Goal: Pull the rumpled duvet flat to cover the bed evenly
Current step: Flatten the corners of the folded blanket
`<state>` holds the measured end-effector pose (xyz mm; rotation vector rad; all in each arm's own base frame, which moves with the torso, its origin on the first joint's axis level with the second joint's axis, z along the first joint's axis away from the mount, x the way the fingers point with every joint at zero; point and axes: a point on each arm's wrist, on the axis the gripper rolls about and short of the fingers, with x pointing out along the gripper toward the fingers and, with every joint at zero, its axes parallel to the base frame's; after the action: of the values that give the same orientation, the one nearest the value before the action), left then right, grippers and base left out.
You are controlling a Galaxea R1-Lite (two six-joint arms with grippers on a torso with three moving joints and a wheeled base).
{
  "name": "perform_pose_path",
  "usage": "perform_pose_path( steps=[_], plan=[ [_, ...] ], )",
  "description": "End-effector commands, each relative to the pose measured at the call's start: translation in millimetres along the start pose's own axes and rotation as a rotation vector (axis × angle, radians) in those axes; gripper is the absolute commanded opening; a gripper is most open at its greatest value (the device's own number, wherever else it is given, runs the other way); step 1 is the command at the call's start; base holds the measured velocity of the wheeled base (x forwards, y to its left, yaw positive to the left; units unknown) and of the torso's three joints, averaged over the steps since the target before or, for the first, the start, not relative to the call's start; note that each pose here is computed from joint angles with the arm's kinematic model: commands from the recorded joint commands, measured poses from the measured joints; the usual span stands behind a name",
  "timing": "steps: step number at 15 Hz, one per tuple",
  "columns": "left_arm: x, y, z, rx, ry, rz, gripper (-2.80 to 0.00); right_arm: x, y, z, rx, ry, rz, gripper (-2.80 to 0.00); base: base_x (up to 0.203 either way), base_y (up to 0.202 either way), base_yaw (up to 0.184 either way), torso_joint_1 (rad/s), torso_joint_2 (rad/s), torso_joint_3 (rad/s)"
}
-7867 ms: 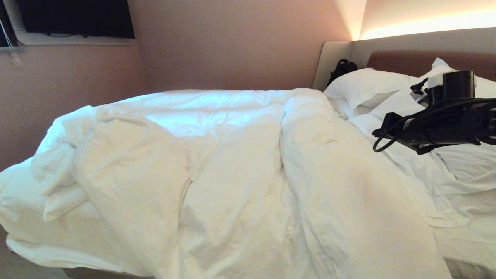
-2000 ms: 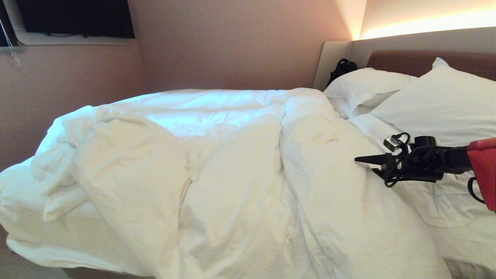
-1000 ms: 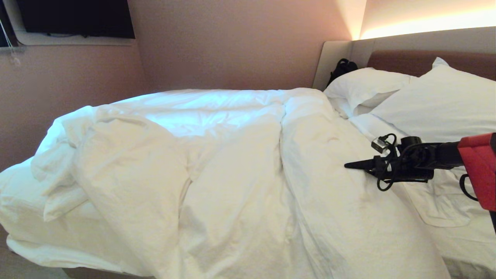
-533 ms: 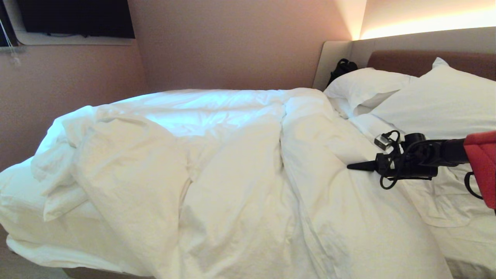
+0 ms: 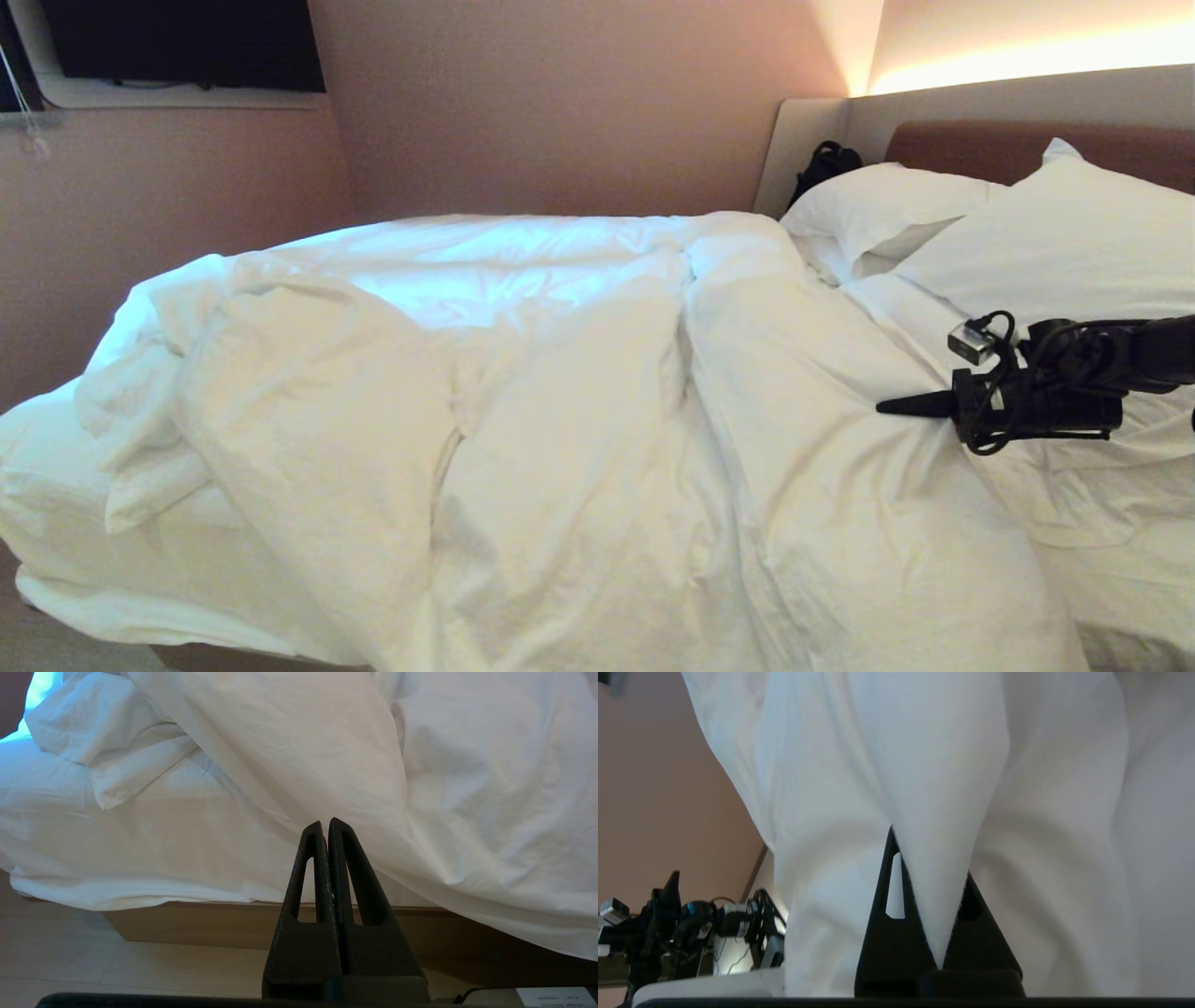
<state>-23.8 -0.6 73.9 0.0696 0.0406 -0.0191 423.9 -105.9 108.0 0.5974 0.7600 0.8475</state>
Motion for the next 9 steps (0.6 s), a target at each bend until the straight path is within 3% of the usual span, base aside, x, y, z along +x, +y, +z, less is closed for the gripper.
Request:
perform_pose_path(
  steps=[1,4,9],
  plan=[
    [0.0,0.0,0.0,0.0,0.0,0.001,-2.8,-11.1,19.6,-9.7,-0.075,0.034,-0.027,-2.8,0.0,0.0,0.0,0.0,0.0,0.0],
    [0.1,0.0,0.0,0.0,0.002,0.001,-2.8,-27.5,36.4,-25.5,-0.098,0.05,-0.034,-2.8,0.0,0.0,0.0,0.0,0.0,0.0],
    [0.0,0.0,0.0,0.0,0.0,0.001,-2.8,-50.8,39.1,-30.3,-0.06,0.031,-0.078,-2.8,0.0,0.0,0.0,0.0,0.0,0.0]
  ],
)
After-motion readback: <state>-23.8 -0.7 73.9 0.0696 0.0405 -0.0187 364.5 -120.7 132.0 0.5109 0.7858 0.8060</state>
